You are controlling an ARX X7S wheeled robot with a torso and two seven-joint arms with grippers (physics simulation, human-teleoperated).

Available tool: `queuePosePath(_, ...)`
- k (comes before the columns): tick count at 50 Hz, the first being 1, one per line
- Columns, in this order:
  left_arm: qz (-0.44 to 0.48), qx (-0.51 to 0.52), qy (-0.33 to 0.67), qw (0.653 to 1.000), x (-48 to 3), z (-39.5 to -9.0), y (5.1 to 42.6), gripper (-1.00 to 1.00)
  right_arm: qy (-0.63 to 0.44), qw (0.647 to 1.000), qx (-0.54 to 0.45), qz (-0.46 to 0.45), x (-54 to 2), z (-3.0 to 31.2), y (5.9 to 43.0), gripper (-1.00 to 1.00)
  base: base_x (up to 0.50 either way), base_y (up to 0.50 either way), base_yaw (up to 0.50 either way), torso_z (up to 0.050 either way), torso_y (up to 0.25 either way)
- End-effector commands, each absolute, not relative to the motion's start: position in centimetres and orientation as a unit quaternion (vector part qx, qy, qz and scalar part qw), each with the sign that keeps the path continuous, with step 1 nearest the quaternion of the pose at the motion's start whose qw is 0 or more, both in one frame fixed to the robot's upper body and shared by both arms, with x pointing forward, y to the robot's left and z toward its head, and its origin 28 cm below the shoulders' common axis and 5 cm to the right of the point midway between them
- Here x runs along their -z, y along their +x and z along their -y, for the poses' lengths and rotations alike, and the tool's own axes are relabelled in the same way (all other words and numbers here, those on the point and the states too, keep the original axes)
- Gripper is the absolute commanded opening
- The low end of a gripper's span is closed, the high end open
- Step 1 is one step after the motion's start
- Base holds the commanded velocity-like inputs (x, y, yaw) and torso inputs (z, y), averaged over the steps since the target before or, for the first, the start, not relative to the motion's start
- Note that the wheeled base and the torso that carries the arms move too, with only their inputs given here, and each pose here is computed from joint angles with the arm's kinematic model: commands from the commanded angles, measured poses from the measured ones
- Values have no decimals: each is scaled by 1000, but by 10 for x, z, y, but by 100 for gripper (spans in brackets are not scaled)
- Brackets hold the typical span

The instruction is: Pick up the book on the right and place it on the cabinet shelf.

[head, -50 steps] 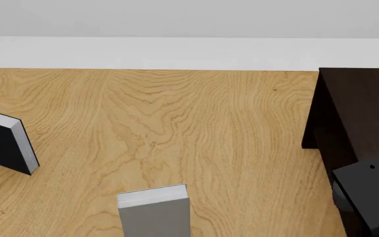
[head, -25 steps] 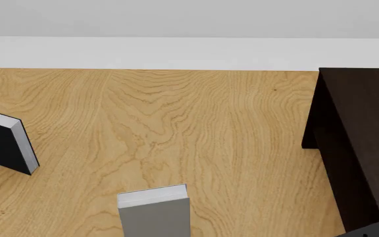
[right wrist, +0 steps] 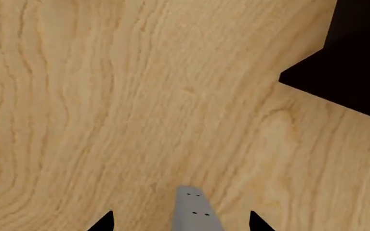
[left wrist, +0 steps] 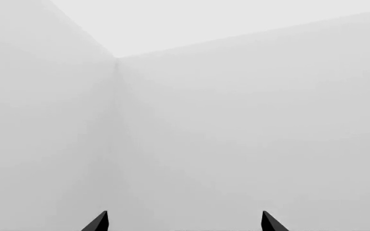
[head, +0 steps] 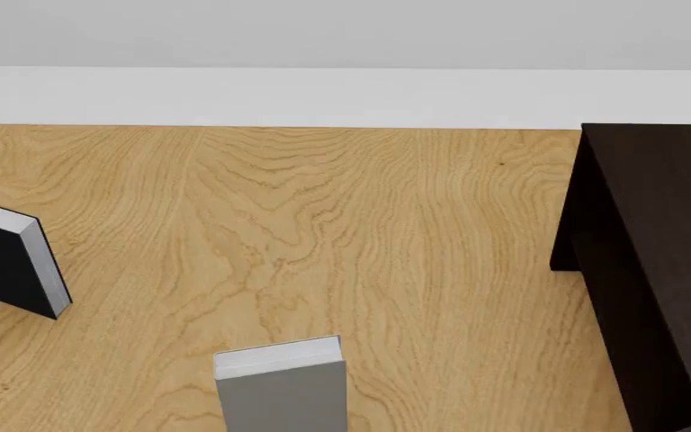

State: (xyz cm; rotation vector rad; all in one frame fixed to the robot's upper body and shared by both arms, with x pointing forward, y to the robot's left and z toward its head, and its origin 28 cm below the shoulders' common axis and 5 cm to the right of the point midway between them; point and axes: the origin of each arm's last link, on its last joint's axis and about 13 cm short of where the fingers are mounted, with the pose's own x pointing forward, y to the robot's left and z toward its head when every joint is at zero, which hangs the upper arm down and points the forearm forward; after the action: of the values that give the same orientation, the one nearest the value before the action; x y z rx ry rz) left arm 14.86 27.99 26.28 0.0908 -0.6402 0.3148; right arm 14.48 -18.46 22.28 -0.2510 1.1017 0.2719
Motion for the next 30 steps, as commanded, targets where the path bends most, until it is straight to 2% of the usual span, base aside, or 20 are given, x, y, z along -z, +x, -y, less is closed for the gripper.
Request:
queuePosePath(1, 310, -152, 45, 937, -262, -279, 151, 100, -120, 830, -126, -530, -212, 186, 147, 100, 0, 0, 0, 0, 0)
queuePosePath(30, 308, -155, 45, 938, -260, -280, 151, 100, -120, 819, -113, -550, -196, 192, 143, 100, 0, 0, 0, 0, 0)
